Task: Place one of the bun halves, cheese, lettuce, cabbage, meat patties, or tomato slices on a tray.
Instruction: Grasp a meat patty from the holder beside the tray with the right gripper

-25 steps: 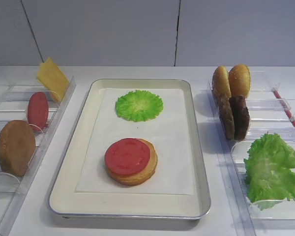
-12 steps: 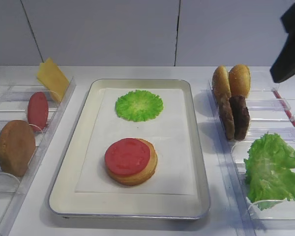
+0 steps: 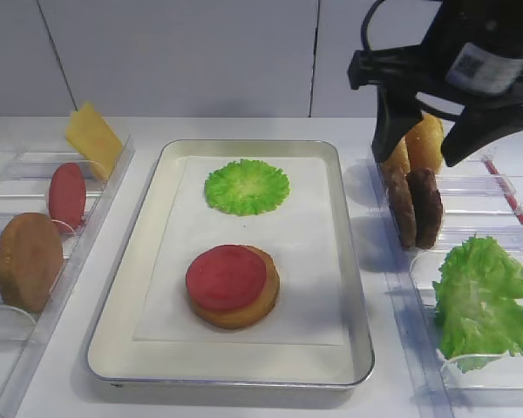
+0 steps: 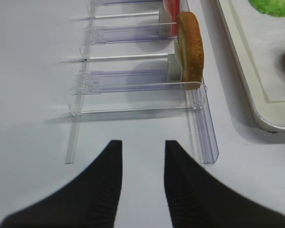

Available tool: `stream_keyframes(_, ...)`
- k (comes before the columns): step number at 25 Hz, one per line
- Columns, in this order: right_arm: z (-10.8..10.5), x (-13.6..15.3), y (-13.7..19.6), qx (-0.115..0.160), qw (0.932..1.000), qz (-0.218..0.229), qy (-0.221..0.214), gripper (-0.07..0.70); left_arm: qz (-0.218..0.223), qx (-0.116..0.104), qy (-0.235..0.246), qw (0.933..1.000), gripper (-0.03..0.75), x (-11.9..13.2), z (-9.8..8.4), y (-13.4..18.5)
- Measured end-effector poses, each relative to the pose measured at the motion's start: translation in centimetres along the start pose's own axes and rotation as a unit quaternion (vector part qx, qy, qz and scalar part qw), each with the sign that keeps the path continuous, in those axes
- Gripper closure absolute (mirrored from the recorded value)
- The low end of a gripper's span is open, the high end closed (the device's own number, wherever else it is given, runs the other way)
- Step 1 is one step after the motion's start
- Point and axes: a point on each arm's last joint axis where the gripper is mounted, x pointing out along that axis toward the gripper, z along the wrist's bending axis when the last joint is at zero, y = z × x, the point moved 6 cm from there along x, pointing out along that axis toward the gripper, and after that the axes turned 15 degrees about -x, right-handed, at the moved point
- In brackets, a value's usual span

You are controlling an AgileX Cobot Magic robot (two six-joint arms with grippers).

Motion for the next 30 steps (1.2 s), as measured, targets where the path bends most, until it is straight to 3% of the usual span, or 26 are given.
stream_keyframes(9, -0.8, 4.0, -2.1, 0.013, 0.9997, 0.009, 0.021, 0.116, 0.000, 0.000, 0.000, 1.0000, 0.510, 0.0, 0.0, 0.0)
stream_keyframes(30, -1.8, 7.7, -2.9, 0.025, 0.9981, 0.036, 0.044, 0.116, -0.002, 0.000, 0.000, 1.0000, 0.510, 0.0, 0.0, -0.1)
